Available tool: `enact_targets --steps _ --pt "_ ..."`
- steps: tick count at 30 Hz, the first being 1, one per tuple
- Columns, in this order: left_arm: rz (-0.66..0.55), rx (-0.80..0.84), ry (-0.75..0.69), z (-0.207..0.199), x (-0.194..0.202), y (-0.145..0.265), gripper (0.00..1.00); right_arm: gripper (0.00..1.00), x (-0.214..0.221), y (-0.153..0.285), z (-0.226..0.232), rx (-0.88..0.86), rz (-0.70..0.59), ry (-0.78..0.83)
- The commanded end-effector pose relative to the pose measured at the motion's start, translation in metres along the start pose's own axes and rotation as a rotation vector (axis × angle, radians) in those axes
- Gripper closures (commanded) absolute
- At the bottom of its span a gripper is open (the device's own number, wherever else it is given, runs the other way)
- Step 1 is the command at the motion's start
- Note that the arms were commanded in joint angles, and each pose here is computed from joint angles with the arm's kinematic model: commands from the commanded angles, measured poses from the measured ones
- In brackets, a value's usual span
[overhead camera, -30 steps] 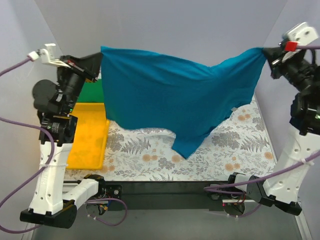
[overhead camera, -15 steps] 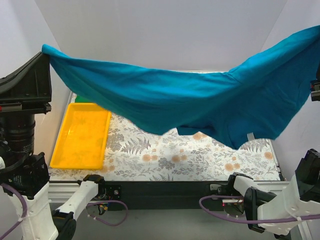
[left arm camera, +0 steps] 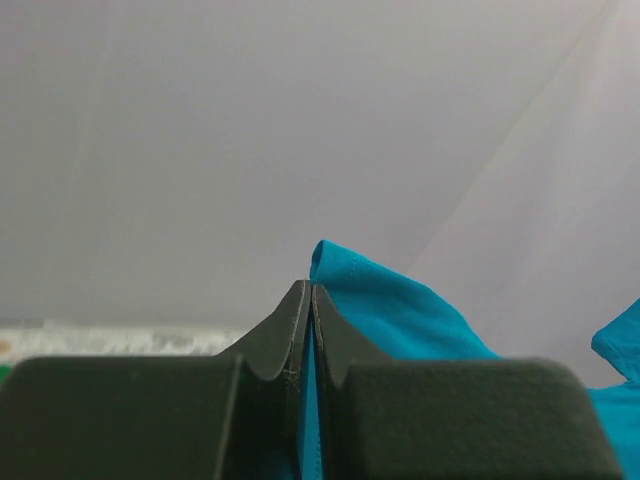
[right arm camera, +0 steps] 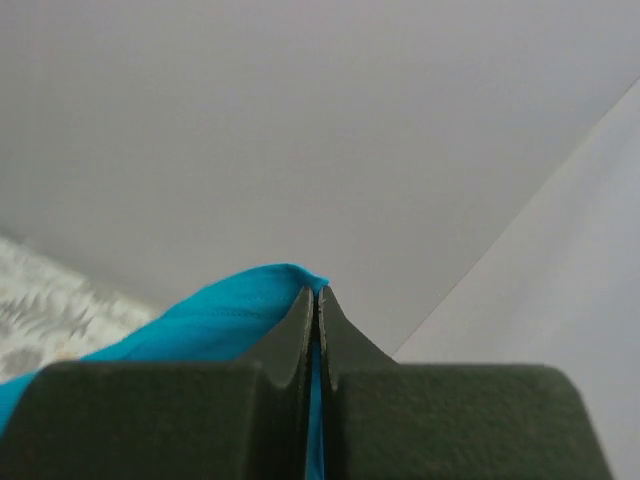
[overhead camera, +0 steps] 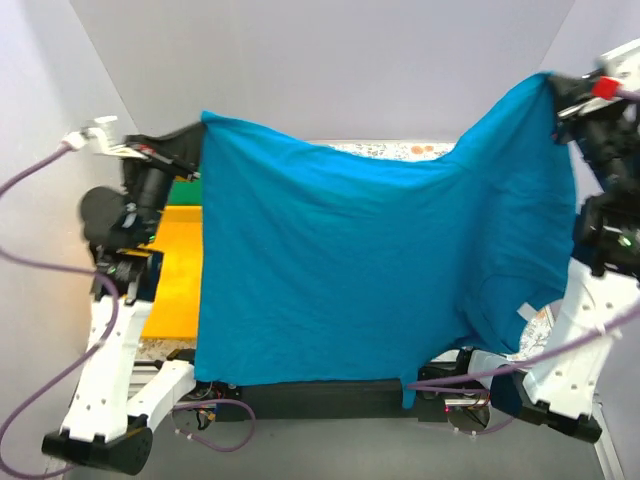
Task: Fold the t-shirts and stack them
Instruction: Flatten the tshirt out
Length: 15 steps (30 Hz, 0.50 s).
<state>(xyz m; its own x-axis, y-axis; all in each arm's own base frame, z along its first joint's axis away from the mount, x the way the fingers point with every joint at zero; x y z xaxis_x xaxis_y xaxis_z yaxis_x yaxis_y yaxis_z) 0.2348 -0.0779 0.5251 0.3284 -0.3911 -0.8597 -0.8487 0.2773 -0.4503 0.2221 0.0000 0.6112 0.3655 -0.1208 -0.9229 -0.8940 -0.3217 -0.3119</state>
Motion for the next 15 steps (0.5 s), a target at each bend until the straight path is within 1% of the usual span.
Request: enact_targets --steps 1,2,3,4,5,6,7,8,9,10,11,12,13,14,15 --pt "0.160 -0.074 0.001 0.036 0.087 -0.014 1.00 0.99 0.095 -0.019 0.005 -0.117 0.156 -0.130" --pt "0.233 -0.098 0.010 0.048 0.123 -0.010 1.00 0.99 0.108 -0.019 0.008 -0.138 0.172 -0.127" --pt "0.247 -0.103 0.012 0.054 0.136 -0.012 1.00 0.99 0.123 -0.020 0.011 -0.144 0.194 -0.136" --pt "0.309 -0.121 0.014 0.065 0.165 -0.016 1.00 0.99 0.160 -0.021 0.015 -0.154 0.263 -0.175" --pt "0.341 -0.127 0.019 0.070 0.181 -0.017 1.00 0.99 0.176 -0.023 0.018 -0.169 0.291 -0.156" --pt "0.367 -0.136 0.023 0.076 0.198 -0.018 1.00 0.99 0.195 -0.026 0.031 -0.194 0.326 -0.162" --pt "0.430 -0.146 0.025 0.086 0.225 -0.022 1.00 0.99 0.230 -0.024 0.042 -0.212 0.393 -0.183" --pt "0.461 -0.155 0.030 0.091 0.239 -0.025 1.00 0.99 0.246 -0.029 0.057 -0.251 0.402 -0.161" --pt "0.514 -0.161 0.031 0.099 0.262 -0.032 1.00 0.99 0.280 -0.028 0.064 -0.252 0.464 -0.183" --pt "0.533 -0.168 0.033 0.103 0.272 -0.036 1.00 0.99 0.276 -0.032 0.065 -0.248 0.443 -0.169" --pt "0.550 -0.175 0.028 0.108 0.280 -0.040 1.00 0.99 0.305 -0.038 0.067 -0.230 0.487 -0.184" --pt "0.549 -0.178 0.024 0.111 0.283 -0.049 1.00 0.99 0.317 -0.042 0.065 -0.207 0.501 -0.194" --pt "0.588 -0.202 0.023 0.120 0.303 -0.052 1.00 0.99 0.327 -0.048 0.062 -0.184 0.514 -0.199" --pt "0.599 -0.215 0.013 0.125 0.310 -0.056 1.00 0.99 0.348 -0.056 0.060 -0.164 0.546 -0.219" --pt "0.592 -0.221 0.006 0.128 0.309 -0.067 1.00 0.99 0.351 -0.066 0.052 -0.126 0.525 -0.205"
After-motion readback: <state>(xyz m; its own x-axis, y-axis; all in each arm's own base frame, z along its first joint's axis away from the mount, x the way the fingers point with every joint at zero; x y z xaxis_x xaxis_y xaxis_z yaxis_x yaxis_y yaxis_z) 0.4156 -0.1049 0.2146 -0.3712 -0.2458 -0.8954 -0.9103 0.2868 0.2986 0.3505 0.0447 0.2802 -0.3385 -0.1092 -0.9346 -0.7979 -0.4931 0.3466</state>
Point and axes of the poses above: each gripper's point midway between its finger pads, its own y axis back along the fingers, its own z axis along the line the jaws close on, x = y × z, the point moved 5 cm from there along y, back along the fingers, and after that the axes turned 14 degrees about -y, right-handed, at the moved point
